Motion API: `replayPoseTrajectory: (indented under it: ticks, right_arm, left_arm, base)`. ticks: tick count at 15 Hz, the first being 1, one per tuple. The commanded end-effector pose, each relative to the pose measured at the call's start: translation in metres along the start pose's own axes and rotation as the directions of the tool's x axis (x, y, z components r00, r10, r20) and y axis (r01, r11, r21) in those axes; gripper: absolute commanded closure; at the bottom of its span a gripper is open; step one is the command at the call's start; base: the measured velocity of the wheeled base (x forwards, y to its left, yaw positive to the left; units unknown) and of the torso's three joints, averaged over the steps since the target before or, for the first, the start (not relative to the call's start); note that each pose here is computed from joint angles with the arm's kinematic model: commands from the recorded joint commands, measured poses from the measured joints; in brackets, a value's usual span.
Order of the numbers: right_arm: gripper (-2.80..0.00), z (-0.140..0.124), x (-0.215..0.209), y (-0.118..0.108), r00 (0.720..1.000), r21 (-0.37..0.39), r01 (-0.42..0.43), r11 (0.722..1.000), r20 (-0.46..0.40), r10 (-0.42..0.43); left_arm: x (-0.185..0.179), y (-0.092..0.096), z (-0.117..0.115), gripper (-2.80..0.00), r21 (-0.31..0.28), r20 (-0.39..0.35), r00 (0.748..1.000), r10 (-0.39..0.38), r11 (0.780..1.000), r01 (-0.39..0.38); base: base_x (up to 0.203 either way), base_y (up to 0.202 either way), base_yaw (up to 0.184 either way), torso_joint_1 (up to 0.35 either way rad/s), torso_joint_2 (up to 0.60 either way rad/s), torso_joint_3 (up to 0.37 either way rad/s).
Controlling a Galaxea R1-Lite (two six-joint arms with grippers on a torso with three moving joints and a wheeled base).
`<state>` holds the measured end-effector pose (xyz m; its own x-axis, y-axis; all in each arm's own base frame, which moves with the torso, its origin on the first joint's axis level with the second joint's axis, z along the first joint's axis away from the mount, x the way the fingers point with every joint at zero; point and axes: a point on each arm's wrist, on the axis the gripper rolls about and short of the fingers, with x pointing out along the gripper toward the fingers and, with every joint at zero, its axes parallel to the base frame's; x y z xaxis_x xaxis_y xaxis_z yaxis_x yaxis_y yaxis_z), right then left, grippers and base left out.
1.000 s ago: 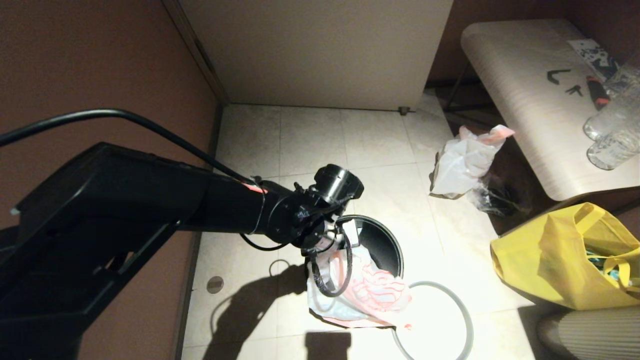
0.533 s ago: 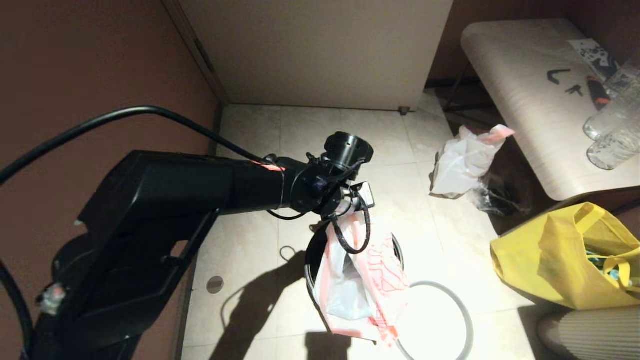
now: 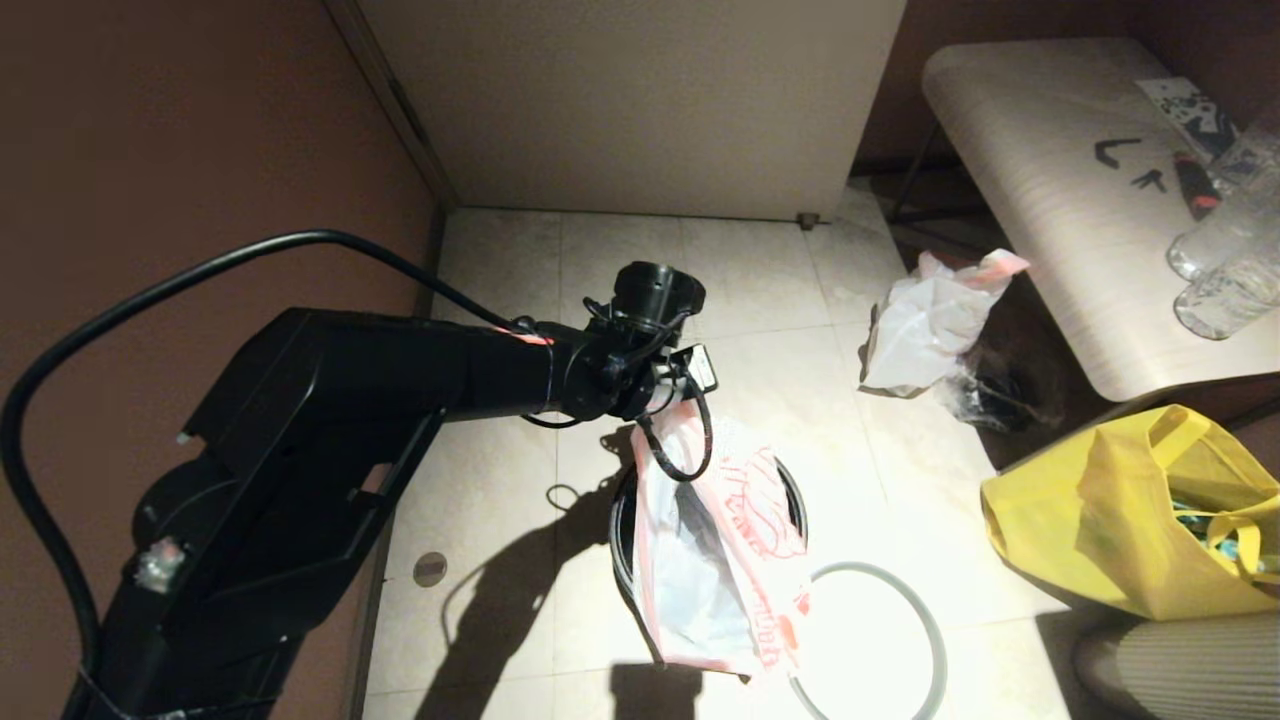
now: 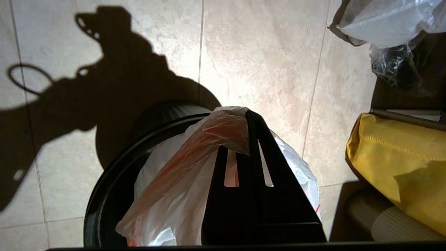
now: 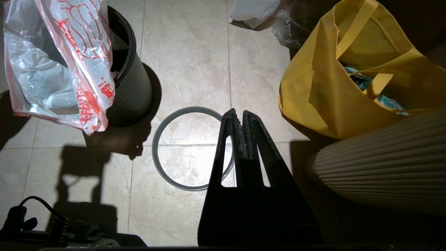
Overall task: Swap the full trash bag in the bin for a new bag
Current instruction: Put the new garbage bag on the trash can
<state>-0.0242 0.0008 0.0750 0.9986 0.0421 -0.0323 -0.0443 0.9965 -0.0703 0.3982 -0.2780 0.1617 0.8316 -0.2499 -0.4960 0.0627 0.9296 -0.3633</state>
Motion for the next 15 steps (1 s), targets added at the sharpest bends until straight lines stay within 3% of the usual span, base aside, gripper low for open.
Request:
replayPoseTrajectory:
  ticks: [1,5,7,10,15]
  right_arm:
    - [0.0,0.0,0.0,0.0,1.0,-0.002,-0.001,1.0,-0.006,0.001]
    - [0.0,0.001,0.0,0.0,1.0,-0.023,0.002,1.0,0.004,-0.002]
    - [0.0,0.023,-0.007,-0.001,0.999,-0.041,0.015,0.999,0.045,-0.013]
    - [0.0,0.067,0.0,-0.004,0.997,-0.018,-0.03,0.999,-0.073,0.029]
    - [0.0,0.13,0.06,-0.008,0.956,0.029,-0.16,0.987,-0.246,0.162]
  left_arm:
    - [0.0,0.006,0.007,0.0,-0.016,0.016,1.0,0.01,1.0,-0.01]
    - [0.004,0.023,0.027,0.0,-0.06,0.09,0.996,0.018,0.998,-0.013]
    - [-0.003,0.025,0.034,0.0,-0.089,0.1,0.995,0.02,0.996,-0.011]
    - [-0.003,0.033,0.039,0.0,-0.106,0.104,0.994,0.032,0.994,-0.02]
    - [-0.003,0.028,0.046,0.0,-0.114,0.157,0.988,-0.006,0.993,0.025]
  base:
    - [0.0,0.0,0.0,0.0,0.0,0.0]
    - [0.0,0.0,0.0,0.0,0.0,0.0]
    - [0.0,0.0,0.0,0.0,0.0,0.0]
    - [0.0,0.0,0.0,0.0,0.0,0.0]
    - [0.0,0.0,0.0,0.0,0.0,0.0]
